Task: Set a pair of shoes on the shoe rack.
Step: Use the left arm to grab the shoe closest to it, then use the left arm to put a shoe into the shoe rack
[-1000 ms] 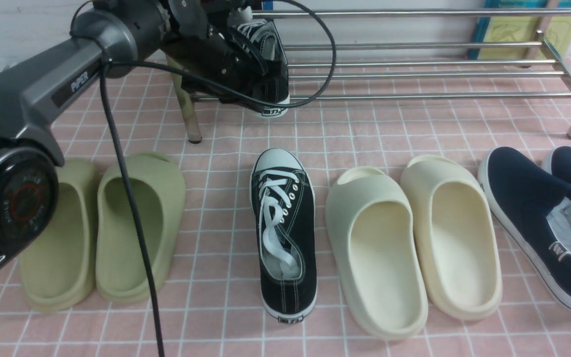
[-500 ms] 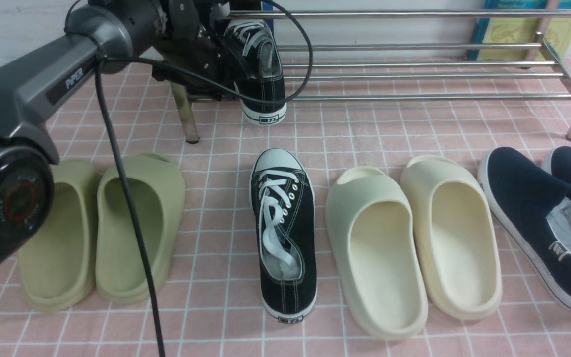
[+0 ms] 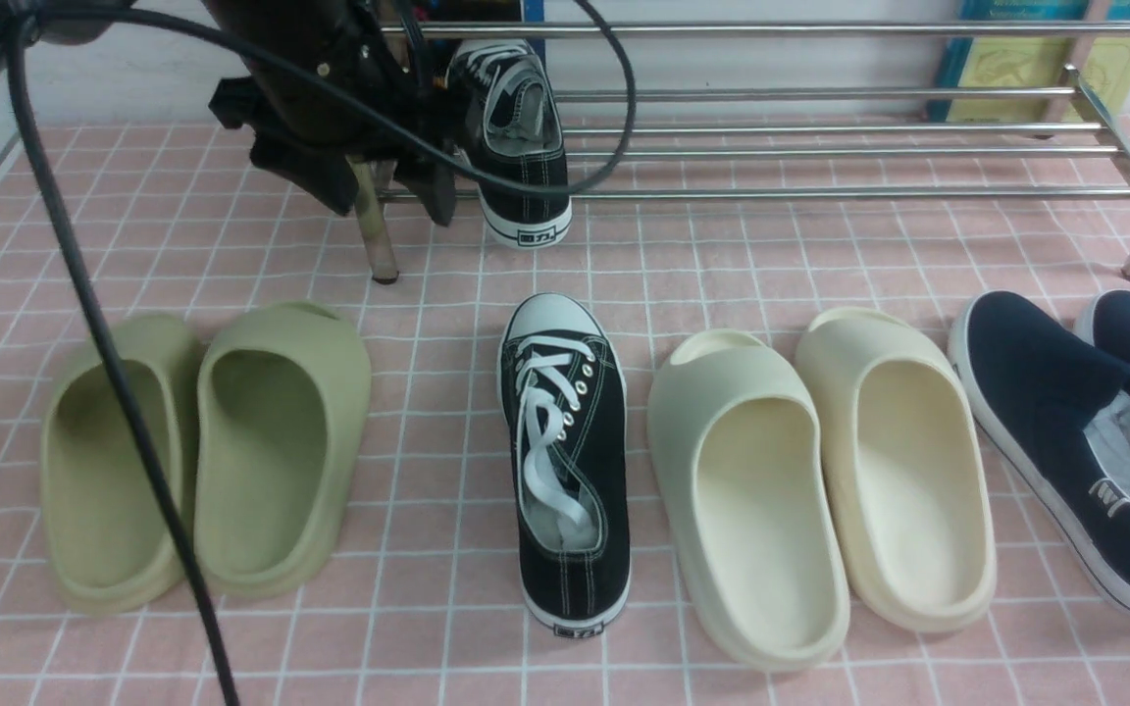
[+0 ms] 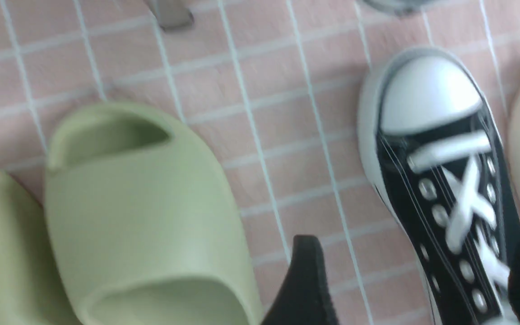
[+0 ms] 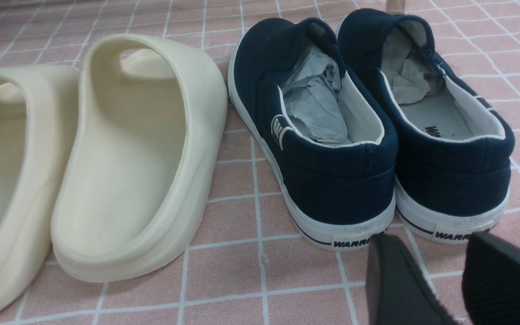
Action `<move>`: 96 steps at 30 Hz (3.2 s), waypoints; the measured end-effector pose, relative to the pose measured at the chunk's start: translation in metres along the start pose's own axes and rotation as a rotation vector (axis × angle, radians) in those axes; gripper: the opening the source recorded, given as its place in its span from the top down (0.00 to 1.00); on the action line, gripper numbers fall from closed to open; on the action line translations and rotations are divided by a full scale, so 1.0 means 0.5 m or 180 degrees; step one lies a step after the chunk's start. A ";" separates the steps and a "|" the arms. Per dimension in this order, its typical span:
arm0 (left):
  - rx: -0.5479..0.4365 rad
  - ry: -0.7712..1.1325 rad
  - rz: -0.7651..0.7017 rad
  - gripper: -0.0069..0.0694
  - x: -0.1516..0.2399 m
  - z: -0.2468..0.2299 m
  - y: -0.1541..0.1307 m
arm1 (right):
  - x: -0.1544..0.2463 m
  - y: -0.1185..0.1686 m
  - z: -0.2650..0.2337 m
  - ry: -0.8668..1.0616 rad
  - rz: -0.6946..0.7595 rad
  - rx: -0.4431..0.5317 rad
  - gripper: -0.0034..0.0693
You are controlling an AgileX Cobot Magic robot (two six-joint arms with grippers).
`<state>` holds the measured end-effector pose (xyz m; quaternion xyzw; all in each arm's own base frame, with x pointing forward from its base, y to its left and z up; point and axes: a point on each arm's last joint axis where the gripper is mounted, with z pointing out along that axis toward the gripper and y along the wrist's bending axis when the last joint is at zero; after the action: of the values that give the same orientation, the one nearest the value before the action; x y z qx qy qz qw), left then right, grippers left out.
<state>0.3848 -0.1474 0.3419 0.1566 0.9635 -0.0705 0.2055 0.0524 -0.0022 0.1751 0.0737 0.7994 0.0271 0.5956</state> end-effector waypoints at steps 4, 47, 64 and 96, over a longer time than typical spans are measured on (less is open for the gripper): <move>0.0115 0.0494 0.0250 0.19 0.099 0.035 -0.080 | 0.000 0.000 0.000 0.0000 0.0000 0.0000 0.62; 0.0447 -0.0333 -0.0457 0.87 0.033 0.107 -0.162 | 0.000 0.000 0.000 0.0000 0.0000 0.0000 0.62; 0.0634 -0.0854 -0.1294 0.87 -0.148 0.247 -0.070 | 0.000 0.000 0.000 0.0000 0.0000 0.0000 0.62; 0.0528 -0.0920 -0.0626 0.53 -0.166 0.158 -0.058 | 0.000 0.000 0.000 0.0000 0.0000 0.0000 0.62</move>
<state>0.4766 -0.2130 0.3072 0.0664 0.9255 -0.1911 0.3202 0.0524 -0.0022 0.1751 0.0737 0.7994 0.0271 0.5956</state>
